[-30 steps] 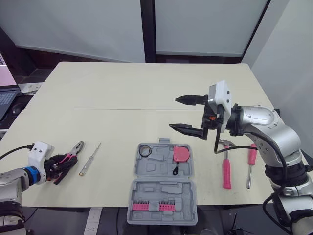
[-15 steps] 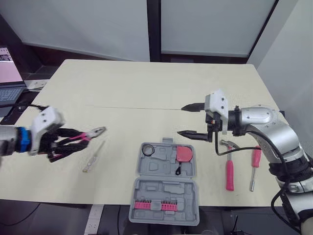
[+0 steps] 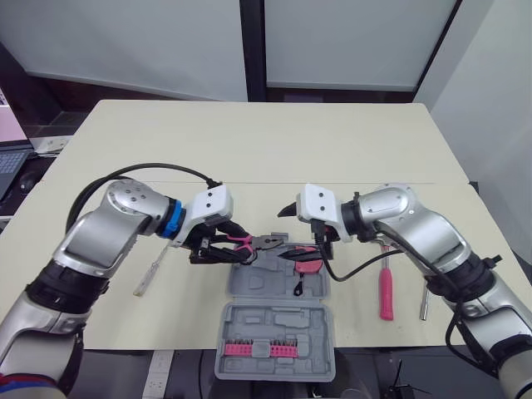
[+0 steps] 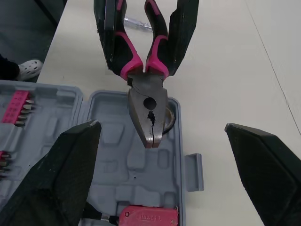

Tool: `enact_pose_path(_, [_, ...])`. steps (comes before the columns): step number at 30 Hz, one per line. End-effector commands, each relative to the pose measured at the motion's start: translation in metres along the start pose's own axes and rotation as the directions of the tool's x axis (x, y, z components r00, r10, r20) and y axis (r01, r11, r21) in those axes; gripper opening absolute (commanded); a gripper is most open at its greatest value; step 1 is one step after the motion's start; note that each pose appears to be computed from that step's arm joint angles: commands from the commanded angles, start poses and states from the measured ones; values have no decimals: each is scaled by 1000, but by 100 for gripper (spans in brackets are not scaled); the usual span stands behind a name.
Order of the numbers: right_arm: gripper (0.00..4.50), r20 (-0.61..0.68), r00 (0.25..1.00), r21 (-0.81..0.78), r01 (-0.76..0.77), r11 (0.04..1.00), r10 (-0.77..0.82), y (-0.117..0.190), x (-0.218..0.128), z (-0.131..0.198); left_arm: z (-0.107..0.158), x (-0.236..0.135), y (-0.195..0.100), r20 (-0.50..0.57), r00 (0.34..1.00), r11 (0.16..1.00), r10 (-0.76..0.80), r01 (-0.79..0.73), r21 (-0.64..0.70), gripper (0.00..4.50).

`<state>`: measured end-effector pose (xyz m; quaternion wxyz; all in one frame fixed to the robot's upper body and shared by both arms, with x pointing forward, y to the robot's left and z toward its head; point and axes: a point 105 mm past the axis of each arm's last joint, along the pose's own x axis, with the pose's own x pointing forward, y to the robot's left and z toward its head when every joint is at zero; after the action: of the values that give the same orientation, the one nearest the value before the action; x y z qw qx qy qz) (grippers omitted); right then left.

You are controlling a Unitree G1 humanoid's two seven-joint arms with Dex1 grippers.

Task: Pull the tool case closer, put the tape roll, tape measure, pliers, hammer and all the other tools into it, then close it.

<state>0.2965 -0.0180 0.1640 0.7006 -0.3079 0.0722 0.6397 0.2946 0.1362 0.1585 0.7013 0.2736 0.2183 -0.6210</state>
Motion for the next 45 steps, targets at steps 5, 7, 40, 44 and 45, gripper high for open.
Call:
enact_pose_path(5, [450, -19, 1000, -21, 24, 999, -24, -1, 14, 4, 15, 4, 3, -13, 1000, 999, 10, -10, 46, 243])
enact_pose_path(7, [450, -30, 999, -27, 23, 999, -23, -2, 16, 2, 16, 5, 4, -16, 1000, 999, 14, -13, 49, 243])
enact_pose_path(40, [127, -177, 984, 34, 38, 999, -31, 21, -7, -39, -23, -65, -24, 252, 955, 983, 153, -174, 64, 450])
enact_pose_path(44, [127, -222, 975, 22, 16, 1000, -10, 38, 1, -50, -43, -72, -44, 190, 975, 989, 116, -131, 66, 450])
enact_pose_path(45, [127, -227, 974, 18, 15, 1000, -10, 40, 4, -52, -46, -72, -47, 183, 977, 990, 111, -125, 68, 450])
